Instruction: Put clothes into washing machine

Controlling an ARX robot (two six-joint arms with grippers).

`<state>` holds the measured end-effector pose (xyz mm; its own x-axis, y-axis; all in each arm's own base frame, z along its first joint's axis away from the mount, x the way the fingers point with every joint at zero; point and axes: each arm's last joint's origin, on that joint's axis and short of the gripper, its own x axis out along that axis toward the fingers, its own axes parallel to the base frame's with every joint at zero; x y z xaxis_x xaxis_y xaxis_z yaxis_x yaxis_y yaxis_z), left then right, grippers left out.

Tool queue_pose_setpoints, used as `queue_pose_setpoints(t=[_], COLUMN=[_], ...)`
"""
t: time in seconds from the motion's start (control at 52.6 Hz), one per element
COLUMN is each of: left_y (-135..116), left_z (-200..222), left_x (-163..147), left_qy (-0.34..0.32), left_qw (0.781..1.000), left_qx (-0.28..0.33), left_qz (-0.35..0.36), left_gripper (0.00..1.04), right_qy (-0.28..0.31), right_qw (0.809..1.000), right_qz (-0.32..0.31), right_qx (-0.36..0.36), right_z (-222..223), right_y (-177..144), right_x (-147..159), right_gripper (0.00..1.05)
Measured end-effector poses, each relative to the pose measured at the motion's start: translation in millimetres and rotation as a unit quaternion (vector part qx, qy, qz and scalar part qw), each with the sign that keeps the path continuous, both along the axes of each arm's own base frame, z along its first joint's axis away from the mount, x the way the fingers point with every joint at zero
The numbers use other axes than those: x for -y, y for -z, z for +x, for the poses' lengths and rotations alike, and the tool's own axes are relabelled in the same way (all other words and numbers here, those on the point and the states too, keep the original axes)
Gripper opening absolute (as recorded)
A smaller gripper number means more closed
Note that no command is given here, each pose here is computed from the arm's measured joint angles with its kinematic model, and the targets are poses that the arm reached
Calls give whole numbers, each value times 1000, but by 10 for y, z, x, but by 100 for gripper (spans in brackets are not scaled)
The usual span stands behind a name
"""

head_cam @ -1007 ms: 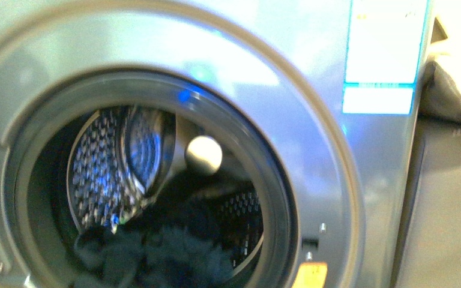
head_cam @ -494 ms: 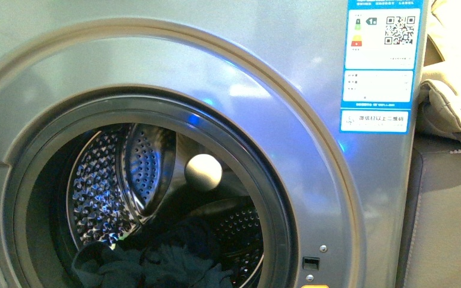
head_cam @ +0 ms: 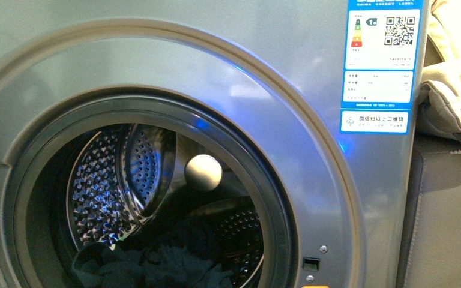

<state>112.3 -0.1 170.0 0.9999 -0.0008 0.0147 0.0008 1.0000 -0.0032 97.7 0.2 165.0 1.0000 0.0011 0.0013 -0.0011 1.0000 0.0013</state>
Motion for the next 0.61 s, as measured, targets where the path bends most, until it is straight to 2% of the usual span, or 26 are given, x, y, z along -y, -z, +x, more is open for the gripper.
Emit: queue_pose_setpoints(t=[0.304,0.608], left_y=[53,35], left_z=[-125,-149], left_x=[0,0], left_qy=[0,0], left_qw=[1000,1000], left_qx=[-17,-4], left_qz=[0,0], left_gripper=[4,4], right_qy=[0,0], right_qw=[1000,1000], right_qz=[0,0], right_qx=[0,0], right_z=[0,0], right_y=[0,0], right_x=[0,0], right_gripper=[2,2])
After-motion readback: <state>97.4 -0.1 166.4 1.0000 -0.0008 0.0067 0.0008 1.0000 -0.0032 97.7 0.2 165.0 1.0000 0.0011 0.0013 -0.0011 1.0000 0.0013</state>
